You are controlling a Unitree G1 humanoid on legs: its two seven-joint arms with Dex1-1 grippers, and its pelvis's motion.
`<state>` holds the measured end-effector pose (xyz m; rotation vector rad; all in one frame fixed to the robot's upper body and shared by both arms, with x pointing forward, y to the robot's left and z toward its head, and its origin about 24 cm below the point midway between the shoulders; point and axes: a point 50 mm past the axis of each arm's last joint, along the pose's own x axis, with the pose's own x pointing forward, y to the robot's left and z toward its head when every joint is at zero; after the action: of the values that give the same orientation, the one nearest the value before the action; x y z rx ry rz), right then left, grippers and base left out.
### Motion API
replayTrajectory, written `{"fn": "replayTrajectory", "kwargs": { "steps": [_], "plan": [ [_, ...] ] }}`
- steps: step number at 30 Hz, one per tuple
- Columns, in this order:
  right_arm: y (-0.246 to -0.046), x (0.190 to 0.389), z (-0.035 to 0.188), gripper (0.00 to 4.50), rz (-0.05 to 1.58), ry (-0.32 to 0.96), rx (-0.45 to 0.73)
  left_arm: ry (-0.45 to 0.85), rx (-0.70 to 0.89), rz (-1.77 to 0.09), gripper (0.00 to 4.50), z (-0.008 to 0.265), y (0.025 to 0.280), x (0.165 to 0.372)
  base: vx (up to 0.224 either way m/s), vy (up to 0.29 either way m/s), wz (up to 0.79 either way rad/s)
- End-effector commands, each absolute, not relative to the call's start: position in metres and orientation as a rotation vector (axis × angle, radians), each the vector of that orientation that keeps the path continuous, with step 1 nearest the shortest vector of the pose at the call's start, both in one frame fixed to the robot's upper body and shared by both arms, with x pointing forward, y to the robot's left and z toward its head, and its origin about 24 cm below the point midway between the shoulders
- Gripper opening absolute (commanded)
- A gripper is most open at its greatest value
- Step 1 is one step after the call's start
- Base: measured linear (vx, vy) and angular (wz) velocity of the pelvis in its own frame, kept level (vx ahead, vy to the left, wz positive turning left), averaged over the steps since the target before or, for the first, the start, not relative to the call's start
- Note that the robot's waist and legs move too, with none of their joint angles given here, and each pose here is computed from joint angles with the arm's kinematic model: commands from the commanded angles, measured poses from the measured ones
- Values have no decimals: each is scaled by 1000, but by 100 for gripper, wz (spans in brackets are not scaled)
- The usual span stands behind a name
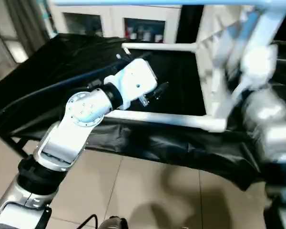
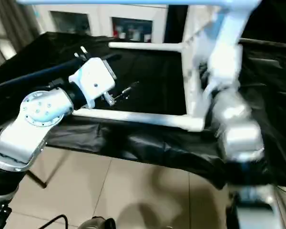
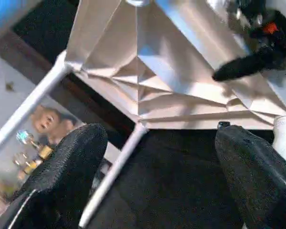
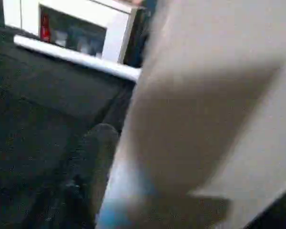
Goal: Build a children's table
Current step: Flip table
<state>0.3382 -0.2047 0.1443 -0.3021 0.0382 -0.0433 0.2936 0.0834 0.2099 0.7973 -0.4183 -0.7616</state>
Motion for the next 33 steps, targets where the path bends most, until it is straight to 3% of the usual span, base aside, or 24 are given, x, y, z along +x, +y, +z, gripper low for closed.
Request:
{"fn": "replayTrajectory", "kwargs": {
  "steps": [1, 8, 11, 18, 28, 33],
  "plan": [
    [-208, 337, 147, 340, -82, 20, -322, -491, 857, -741, 416, 217, 83, 293, 0, 0, 0],
    [-212, 338, 138, 345, -105, 12, -333, -779, 1001, -590, 416, 243, 87, 289, 0, 0, 0],
    [-211, 340, 139, 345, -102, 9, -327, -840, 1055, -495, 416, 254, 91, 295, 0, 0, 0],
    [-209, 345, 137, 345, -88, 14, -341, -870, 1157, -259, 416, 278, 108, 320, 0, 0, 0],
    [-205, 344, 137, 345, -78, -7, -343, -857, 1225, -140, 416, 286, 114, 351, 0, 0, 0],
    [-206, 345, 136, 291, -69, -12, -334, -858, 1229, -140, 416, 286, 107, 363, 0, 0, 0]
  ]
}}
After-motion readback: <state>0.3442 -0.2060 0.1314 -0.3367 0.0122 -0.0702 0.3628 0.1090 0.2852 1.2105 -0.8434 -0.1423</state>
